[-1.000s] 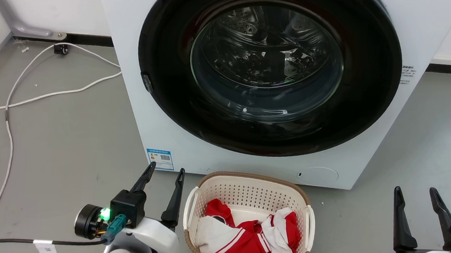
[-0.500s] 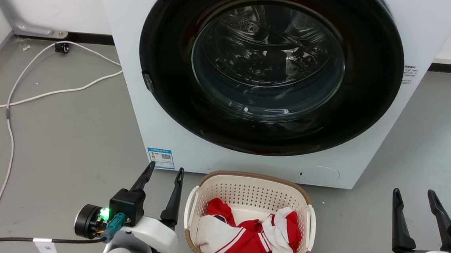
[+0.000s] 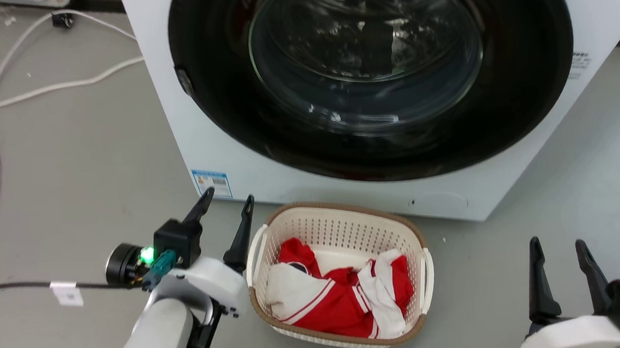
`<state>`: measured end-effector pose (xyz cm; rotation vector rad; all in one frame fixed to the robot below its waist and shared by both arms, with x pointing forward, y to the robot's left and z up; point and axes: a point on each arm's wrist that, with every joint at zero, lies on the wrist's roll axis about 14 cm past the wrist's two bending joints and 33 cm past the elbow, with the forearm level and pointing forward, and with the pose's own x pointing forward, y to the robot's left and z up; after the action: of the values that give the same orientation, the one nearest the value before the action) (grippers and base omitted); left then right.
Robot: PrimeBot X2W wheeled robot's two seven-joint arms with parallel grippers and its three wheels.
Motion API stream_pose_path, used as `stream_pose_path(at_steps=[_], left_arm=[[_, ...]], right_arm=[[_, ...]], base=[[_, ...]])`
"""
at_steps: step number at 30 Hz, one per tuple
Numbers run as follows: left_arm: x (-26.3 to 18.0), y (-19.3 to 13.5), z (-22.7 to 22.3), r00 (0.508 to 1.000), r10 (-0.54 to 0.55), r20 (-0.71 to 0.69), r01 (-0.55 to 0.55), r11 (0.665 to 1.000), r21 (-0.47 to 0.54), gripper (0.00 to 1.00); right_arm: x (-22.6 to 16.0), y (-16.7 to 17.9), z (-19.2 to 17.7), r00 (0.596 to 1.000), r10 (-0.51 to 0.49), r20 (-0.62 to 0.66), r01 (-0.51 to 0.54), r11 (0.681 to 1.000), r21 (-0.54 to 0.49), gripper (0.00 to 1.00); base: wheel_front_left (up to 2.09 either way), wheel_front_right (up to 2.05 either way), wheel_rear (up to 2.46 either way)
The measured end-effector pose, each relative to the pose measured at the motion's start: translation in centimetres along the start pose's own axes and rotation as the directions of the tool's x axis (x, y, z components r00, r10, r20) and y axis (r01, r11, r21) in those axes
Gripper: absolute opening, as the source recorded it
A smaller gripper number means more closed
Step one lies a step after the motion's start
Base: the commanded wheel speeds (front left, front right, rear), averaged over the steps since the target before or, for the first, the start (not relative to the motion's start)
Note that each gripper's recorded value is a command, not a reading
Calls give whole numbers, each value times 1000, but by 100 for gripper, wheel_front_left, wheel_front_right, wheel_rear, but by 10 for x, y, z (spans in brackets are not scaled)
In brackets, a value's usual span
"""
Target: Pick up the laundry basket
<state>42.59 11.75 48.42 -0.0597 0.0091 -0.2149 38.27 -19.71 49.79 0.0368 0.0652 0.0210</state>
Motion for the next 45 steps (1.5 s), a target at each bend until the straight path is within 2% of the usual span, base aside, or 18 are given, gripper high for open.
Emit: stream_pose_path(at_steps=[7, 12, 22, 34, 41, 45], left_arm=[[46, 2, -40, 991, -36, -128, 34, 999, -19, 100], [72, 8, -85, 964, -58, -258, 50, 998, -37, 100], [97, 26, -188, 852, -68, -520, 32, 996, -78, 100], [86, 36, -287, 676, -97, -731, 22, 994, -111, 100], [83, 41, -317, 618, -102, -780, 3, 992, -128, 100], [88, 43, -326, 605, -107, -789, 1, 991, -133, 100]], right_arm=[[34, 2, -48, 990, 5, -139, 2, 998, 55, 100], [56, 7, -97, 962, 22, -272, 3, 996, 90, 100], [87, 15, -192, 873, 58, -485, 5, 992, 128, 100], [100, 25, -271, 776, 98, -624, 3, 987, 158, 100], [103, 24, -301, 731, 101, -675, -1, 989, 148, 100], [107, 25, -314, 709, 107, -697, -9, 990, 143, 100]], base=[[0, 0, 0], [0, 0, 0], [0, 0, 0], [0, 0, 0], [0, 0, 0], [0, 0, 0]])
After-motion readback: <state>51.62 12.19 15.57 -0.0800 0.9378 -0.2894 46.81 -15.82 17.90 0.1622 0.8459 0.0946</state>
